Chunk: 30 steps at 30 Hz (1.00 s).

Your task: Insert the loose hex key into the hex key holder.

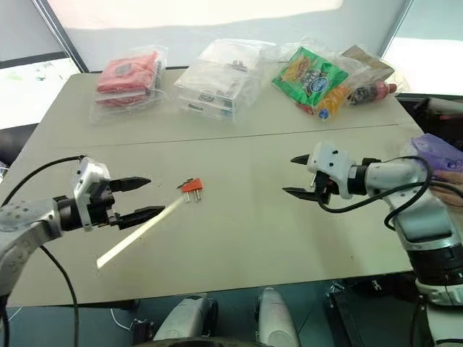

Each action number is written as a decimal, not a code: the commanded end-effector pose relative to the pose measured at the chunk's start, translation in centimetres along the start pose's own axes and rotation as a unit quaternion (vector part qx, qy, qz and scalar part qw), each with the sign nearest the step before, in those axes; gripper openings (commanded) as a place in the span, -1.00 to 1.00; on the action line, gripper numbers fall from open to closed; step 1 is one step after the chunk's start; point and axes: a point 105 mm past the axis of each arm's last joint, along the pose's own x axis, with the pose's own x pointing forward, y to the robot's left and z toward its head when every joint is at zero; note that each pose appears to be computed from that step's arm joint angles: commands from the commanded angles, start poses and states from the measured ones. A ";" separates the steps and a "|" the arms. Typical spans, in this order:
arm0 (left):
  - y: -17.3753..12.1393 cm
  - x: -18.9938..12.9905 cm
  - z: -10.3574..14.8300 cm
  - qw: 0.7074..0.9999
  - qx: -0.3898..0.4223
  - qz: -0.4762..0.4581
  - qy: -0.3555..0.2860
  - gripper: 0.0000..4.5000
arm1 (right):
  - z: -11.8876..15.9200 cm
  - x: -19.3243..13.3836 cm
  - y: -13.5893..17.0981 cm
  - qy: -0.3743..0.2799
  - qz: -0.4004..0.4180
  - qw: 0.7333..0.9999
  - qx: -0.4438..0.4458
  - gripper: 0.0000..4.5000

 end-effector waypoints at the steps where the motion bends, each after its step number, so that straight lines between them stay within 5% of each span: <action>1: 0.7 -0.8 0.8 1.000 0.021 0.002 -0.006 0.99 | 1.1 -0.4 -0.6 -0.011 0.004 1.000 -0.012 0.64; 22: 2.0 -0.3 2.0 0.998 0.021 0.045 -0.037 0.99 | 1.7 1.4 -1.3 -0.028 0.003 0.999 -0.043 0.64; 30: 2.9 -0.9 1.2 0.992 0.015 0.114 -0.046 0.99 | 1.7 6.9 0.0 -0.044 0.032 0.996 -0.067 0.64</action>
